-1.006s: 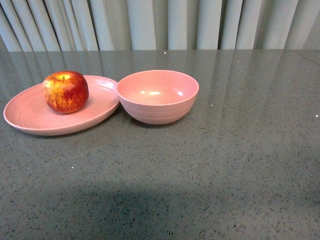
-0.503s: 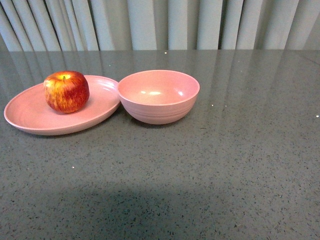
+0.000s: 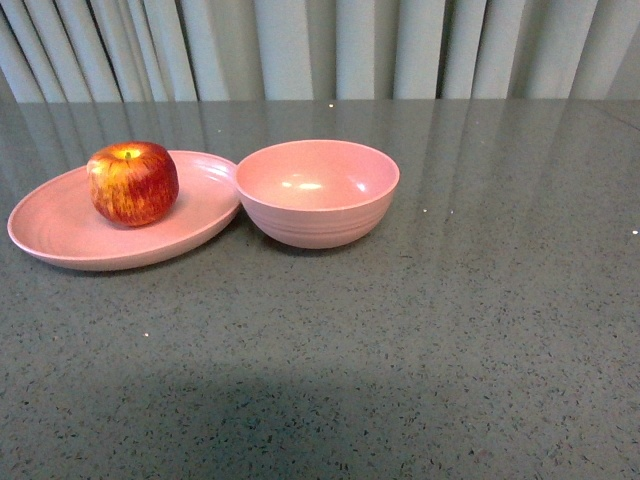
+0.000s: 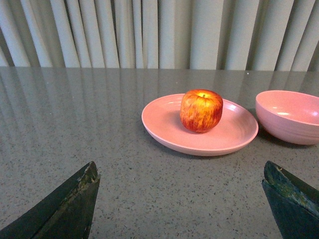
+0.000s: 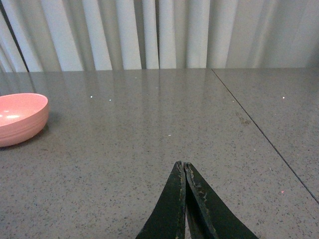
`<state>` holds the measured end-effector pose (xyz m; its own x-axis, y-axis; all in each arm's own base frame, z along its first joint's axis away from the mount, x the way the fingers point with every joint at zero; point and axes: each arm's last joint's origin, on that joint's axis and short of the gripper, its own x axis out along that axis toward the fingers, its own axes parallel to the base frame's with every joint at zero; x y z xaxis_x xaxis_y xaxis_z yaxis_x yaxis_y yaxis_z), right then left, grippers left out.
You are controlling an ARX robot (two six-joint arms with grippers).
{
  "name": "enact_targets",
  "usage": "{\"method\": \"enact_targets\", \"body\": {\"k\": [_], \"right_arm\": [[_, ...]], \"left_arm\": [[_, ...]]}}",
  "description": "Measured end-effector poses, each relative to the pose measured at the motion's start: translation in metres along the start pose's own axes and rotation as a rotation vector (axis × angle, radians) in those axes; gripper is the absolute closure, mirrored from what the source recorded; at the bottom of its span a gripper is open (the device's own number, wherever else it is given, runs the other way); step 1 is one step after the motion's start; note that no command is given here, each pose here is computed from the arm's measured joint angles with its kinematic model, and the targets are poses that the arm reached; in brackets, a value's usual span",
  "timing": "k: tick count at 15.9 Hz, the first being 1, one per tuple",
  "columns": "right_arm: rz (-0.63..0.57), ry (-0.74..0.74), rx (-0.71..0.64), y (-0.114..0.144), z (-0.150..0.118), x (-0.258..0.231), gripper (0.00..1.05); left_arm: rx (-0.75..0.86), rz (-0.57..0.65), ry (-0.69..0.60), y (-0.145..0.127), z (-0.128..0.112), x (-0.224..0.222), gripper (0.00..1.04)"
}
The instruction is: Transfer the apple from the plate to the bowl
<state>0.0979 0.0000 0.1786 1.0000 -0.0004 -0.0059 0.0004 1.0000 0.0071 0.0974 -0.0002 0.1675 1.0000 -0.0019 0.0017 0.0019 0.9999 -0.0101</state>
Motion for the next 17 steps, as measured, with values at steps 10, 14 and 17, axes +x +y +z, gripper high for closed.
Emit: {"method": "enact_targets", "body": {"k": [10,14,17], "right_arm": [[0.0,-0.01,-0.001,0.0,-0.011,-0.001,1.03],[0.0,-0.01,-0.001,0.0,-0.011,-0.001,0.71],[0.0,-0.01,-0.001,0.0,-0.011,-0.001,0.64]], "left_arm": [[0.0,0.0,0.0,0.0,0.0,0.0,0.07],[0.0,0.0,0.0,0.0,0.0,0.0,0.07],[0.0,0.0,0.0,0.0,0.0,0.0,0.07]]}}
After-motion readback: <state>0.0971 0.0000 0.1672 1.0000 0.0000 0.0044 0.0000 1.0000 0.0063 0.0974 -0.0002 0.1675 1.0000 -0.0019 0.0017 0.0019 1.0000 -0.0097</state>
